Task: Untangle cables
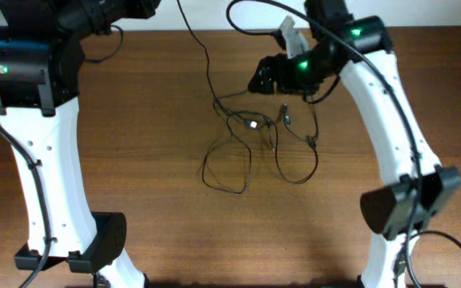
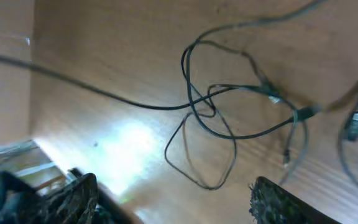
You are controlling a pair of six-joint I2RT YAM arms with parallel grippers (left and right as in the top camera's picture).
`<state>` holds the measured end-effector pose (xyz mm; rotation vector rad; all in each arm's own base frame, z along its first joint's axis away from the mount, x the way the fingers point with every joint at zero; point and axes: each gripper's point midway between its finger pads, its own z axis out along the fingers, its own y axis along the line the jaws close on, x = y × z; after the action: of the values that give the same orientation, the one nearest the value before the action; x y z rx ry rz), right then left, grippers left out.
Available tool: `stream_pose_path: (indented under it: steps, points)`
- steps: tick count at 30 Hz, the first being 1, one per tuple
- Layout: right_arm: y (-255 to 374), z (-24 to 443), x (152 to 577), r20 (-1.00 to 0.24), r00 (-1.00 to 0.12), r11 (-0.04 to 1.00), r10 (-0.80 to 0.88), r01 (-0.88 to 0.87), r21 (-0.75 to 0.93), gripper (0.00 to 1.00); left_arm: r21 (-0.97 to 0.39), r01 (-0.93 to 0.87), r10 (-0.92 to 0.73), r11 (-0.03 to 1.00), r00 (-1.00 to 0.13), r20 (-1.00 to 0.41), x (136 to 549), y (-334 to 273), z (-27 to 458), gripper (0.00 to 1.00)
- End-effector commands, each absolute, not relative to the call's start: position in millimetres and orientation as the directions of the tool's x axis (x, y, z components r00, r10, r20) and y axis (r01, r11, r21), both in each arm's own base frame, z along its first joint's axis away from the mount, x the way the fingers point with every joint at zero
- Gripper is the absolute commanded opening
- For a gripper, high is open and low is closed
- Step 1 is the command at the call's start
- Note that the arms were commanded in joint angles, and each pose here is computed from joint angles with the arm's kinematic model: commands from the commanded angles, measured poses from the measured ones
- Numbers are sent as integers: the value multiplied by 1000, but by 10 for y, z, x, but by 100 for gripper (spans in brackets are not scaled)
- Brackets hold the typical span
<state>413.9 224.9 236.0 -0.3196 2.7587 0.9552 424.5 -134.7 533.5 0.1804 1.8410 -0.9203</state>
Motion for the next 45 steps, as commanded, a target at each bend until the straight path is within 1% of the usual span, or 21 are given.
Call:
stream_pose_path:
  steps: [1,2,3,4,7,10,13,14,16,17,19,21,23,26,30,33,37,39,40,42,45]
  points:
    - [2442,2187,4103,-232,-953,719,-197,-301,626,78,-526,515,-310,677,-449,-838,4213,-1333,5458,0]
    - [2519,2157,4108,-285,-923,696,-260,-384,607,78,-526,515,-310,677,-448,-838,4213,-1333,5459,0]
    - [2692,2153,4122,-425,-812,613,-400,-582,534,65,-522,519,-310,677,-442,-842,4216,-1333,5473,0]
    - [2793,2159,4132,-477,-760,574,-441,-647,501,61,-520,522,-311,676,-438,-843,4218,-1333,5483,0]
    - [3131,2228,4073,-621,-617,383,-483,-787,484,58,-513,529,-311,676,-426,-849,4224,-1333,5513,0]
    - [3246,2106,4029,-652,-605,292,-457,-794,533,55,-513,529,-312,676,-425,-850,4223,-1333,5515,0]
    - [3227,1789,4006,-620,-635,306,-461,-770,560,46,-512,530,-311,676,-424,-851,4225,-1333,5517,0]
    - [3221,1769,4016,-621,-634,311,-461,-771,556,39,-512,530,-311,676,-424,-851,4225,-1333,5517,0]
    - [3231,1791,4049,-628,-634,315,-451,-771,553,15,-514,526,-311,677,-429,-848,4224,-1331,5502,0]
    - [3208,1823,4100,-603,-680,347,-417,-732,586,4,-513,515,-309,687,-432,-847,4233,-1316,5475,0]
    - [3109,2113,4156,-589,-729,389,-348,-684,617,4,-488,439,-293,755,-440,-849,4296,-1194,5313,0]
    - [3036,2723,4081,-659,-694,385,-289,-715,584,4,-420,221,-286,880,-460,-841,4402,-834,4986,0]
    - [2855,3344,3907,-728,-647,454,-225,-731,509,4,-298,-19,-268,955,-491,-829,4381,-404,4673,0]
    - [2596,4017,3609,-802,-582,530,-134,-726,438,4,-151,-212,-243,966,-522,-818,4267,-16,4471,0]
    - [2334,4697,3363,-839,-540,593,64,-656,467,4,-98,-221,-205,970,-534,-821,4243,44,4448,0]
    - [2061,4931,3590,-871,-449,719,200,-536,442,4,-89,-218,-197,972,-544,-815,4228,45,4426,0]
    - [1977,5587,3512,-867,-361,592,344,-633,499,4,-86,-218,-196,972,-553,-810,4213,46,4405,0]
    - [1838,5430,3610,-849,-405,625,341,-577,526,4,-80,-215,-189,973,-554,-811,4213,46,4406,0]
    - [1774,5019,3775,-808,-499,689,315,-465,556,4,-80,-215,-189,973,-553,-811,4215,46,4409,0]
    - [1805,4455,3885,-722,-644,726,255,-365,582,4,-81,-214,-189,973,-553,-811,4215,45,4409,0]
    - [1973,4299,3789,-691,-703,681,168,-424,597,4,-56,-57,-79,997,-592,-802,4208,-156,4377,0]
